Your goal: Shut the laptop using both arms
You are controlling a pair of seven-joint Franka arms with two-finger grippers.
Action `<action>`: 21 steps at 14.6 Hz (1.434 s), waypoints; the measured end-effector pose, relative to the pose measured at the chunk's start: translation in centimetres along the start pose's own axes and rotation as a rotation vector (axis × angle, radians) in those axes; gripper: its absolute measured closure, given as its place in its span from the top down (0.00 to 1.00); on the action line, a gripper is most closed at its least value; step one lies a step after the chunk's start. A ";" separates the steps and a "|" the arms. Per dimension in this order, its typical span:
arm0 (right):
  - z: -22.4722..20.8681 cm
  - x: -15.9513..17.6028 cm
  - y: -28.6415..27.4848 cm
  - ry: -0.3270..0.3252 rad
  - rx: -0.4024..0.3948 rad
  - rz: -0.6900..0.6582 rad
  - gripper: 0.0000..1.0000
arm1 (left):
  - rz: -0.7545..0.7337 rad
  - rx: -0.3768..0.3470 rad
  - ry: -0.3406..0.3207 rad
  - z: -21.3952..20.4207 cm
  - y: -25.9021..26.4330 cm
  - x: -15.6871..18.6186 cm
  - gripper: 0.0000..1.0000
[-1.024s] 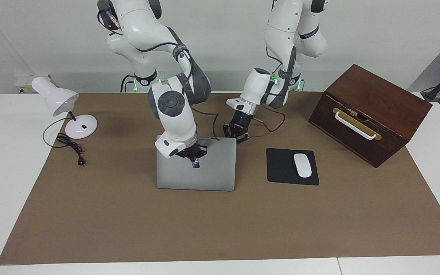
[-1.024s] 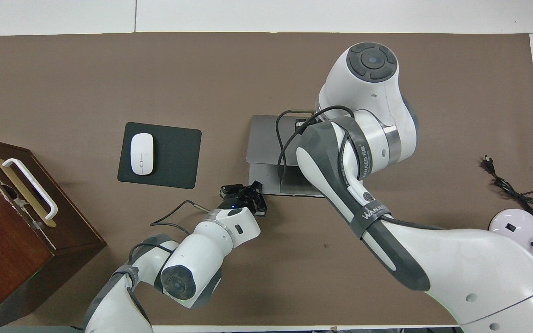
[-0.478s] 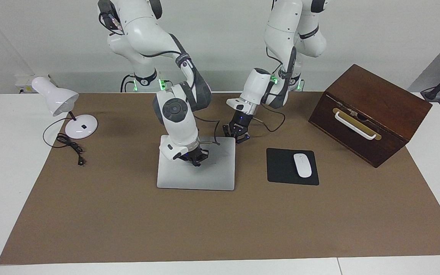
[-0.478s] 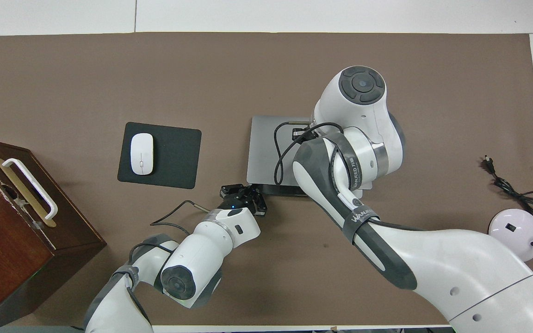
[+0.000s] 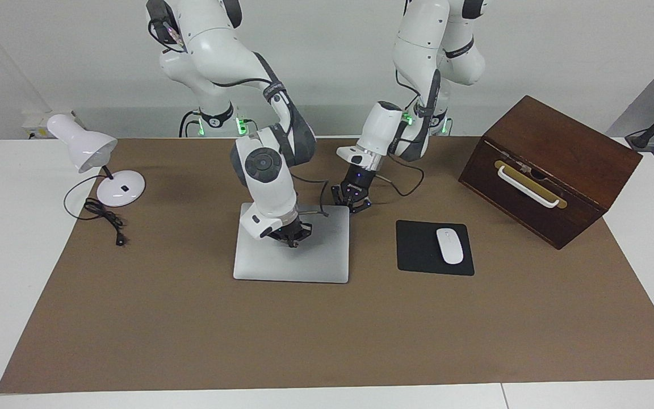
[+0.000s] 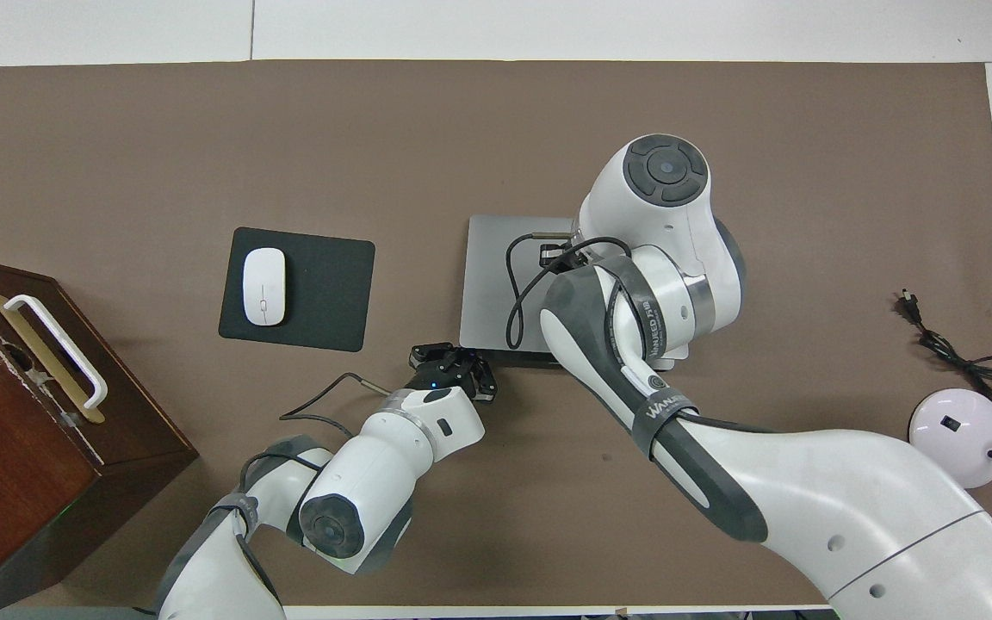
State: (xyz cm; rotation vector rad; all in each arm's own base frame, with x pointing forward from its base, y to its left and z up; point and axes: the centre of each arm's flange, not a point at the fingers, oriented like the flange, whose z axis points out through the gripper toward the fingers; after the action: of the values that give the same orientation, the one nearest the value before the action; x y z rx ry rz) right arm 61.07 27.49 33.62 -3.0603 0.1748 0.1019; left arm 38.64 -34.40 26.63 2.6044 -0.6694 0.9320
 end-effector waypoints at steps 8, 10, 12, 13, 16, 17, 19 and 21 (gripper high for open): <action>0.5 -0.2 -0.1 0.006 0.002 -0.002 0.01 | 0.000 0.000 0.000 0.0 0.0 0.0 0.01; 0.5 -0.2 -0.1 0.006 0.002 -0.002 0.01 | 0.000 0.000 0.000 0.0 0.0 0.0 0.01; 0.5 -0.2 -0.1 0.006 0.002 -0.002 0.01 | 0.000 0.000 0.000 0.0 0.0 0.0 0.01; 0.5 -0.2 -0.1 0.006 0.002 -0.002 0.01 | 0.000 0.000 0.000 0.0 0.0 0.0 0.01; 0.4 0.0 0.2 0.008 0.003 0.002 0.01 | 0.000 0.000 0.000 0.0 0.0 0.0 0.01; 0.2 0.1 0.4 0.009 0.003 0.003 0.01 | -0.001 0.000 0.000 0.0 0.0 0.0 0.01; -0.4 0.3 1.2 0.003 -0.001 0.000 0.01 | -0.006 0.001 0.000 0.0 0.0 0.0 0.01; -1.8 0.7 2.6 -0.013 -0.007 -0.012 0.01 | -0.010 0.001 0.000 0.0 0.0 0.0 0.01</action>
State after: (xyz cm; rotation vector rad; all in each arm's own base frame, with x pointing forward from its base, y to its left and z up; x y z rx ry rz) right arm 61.54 24.72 35.19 -3.0666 0.1549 0.1213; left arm 38.66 -34.38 26.63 2.6063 -0.6553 0.9300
